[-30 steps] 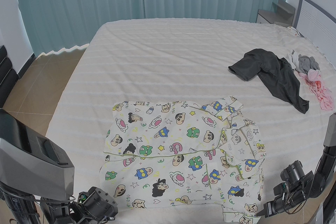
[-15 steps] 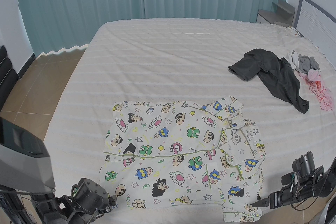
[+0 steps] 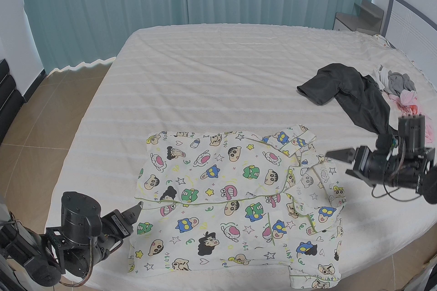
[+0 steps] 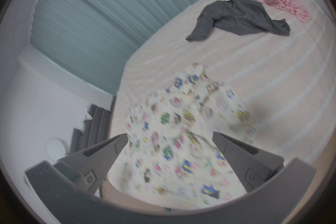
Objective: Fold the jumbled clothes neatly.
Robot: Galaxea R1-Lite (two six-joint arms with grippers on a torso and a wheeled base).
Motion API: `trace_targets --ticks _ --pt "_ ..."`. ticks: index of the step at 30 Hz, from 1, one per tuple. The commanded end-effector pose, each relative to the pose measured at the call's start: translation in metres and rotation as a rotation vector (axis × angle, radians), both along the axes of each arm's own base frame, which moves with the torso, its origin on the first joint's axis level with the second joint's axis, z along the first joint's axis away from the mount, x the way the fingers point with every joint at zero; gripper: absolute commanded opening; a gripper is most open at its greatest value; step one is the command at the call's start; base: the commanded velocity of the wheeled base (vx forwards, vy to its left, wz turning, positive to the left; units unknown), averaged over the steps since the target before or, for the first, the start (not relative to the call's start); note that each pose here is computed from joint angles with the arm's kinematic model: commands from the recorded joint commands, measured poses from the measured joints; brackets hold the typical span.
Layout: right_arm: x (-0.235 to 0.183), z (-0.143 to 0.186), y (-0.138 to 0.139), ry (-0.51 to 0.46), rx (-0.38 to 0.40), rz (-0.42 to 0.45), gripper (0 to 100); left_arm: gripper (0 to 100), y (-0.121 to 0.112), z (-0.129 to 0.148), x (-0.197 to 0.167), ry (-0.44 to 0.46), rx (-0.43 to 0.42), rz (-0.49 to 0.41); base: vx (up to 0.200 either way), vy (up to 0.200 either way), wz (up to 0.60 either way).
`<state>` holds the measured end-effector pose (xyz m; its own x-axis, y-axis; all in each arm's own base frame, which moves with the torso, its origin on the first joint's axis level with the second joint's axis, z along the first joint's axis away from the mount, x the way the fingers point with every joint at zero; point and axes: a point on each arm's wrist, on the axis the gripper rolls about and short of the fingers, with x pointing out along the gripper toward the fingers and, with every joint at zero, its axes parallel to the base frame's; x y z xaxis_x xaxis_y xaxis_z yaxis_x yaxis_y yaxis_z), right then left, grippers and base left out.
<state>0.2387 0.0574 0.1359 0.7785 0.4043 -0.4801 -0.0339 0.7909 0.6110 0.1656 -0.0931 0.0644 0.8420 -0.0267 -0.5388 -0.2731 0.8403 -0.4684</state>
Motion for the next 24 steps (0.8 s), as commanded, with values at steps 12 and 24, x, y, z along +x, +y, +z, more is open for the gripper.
trace_targets --ticks 12,24 --pt "0.173 -0.087 0.109 0.106 0.092 -0.239 100 100 -0.018 0.025 0.003 -0.027 -0.296 -0.165 0.0 0.0 0.0" --pt "0.2 -0.096 0.108 0.025 -0.03 -0.303 100 100 -0.021 0.008 0.014 0.027 -0.294 -0.155 0.0 0.0 0.0"
